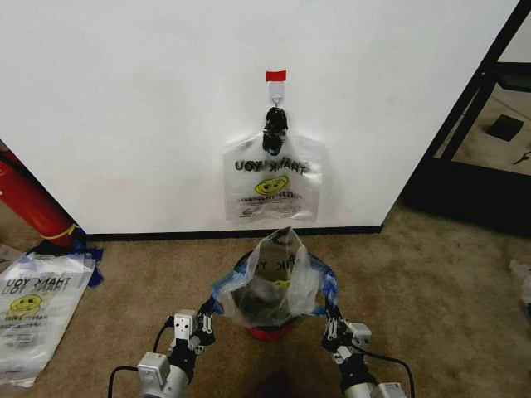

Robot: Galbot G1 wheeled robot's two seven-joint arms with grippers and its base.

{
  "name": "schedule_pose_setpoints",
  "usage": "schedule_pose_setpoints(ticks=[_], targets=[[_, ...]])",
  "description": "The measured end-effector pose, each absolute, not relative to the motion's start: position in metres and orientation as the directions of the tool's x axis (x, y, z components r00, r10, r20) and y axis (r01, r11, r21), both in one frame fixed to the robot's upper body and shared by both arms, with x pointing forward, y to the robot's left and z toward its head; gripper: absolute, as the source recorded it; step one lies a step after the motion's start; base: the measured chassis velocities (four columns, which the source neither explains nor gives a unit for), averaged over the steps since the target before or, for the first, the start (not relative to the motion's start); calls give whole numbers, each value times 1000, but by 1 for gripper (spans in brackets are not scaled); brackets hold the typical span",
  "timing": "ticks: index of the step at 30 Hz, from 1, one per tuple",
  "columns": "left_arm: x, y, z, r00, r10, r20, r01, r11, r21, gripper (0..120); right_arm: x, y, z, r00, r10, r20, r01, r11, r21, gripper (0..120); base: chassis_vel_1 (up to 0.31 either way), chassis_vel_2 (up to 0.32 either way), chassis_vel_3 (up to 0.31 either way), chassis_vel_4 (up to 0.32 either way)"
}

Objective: Pick up the garbage bag from the wall and place it over the trash bin.

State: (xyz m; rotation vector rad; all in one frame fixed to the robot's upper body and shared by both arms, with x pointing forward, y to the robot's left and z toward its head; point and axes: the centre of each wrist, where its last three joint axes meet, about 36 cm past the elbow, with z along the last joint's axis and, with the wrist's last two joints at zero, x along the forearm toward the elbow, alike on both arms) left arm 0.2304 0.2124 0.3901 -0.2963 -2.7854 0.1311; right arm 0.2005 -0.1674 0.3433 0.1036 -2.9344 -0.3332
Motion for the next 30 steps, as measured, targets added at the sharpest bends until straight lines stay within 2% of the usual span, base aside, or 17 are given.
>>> schedule_pose_setpoints(ticks=[16, 30], targets=[[225, 211, 385, -884, 245, 398, 243, 968, -58, 0, 209, -161, 347, -933, -98, 346, -28, 979, 201, 0, 0, 0, 0, 0], [243, 216, 378, -871, 239, 429, 270, 963, 11, 0, 249, -168, 356, -884, -122, 452, -19, 974, 227, 0, 0, 0, 0, 0]])
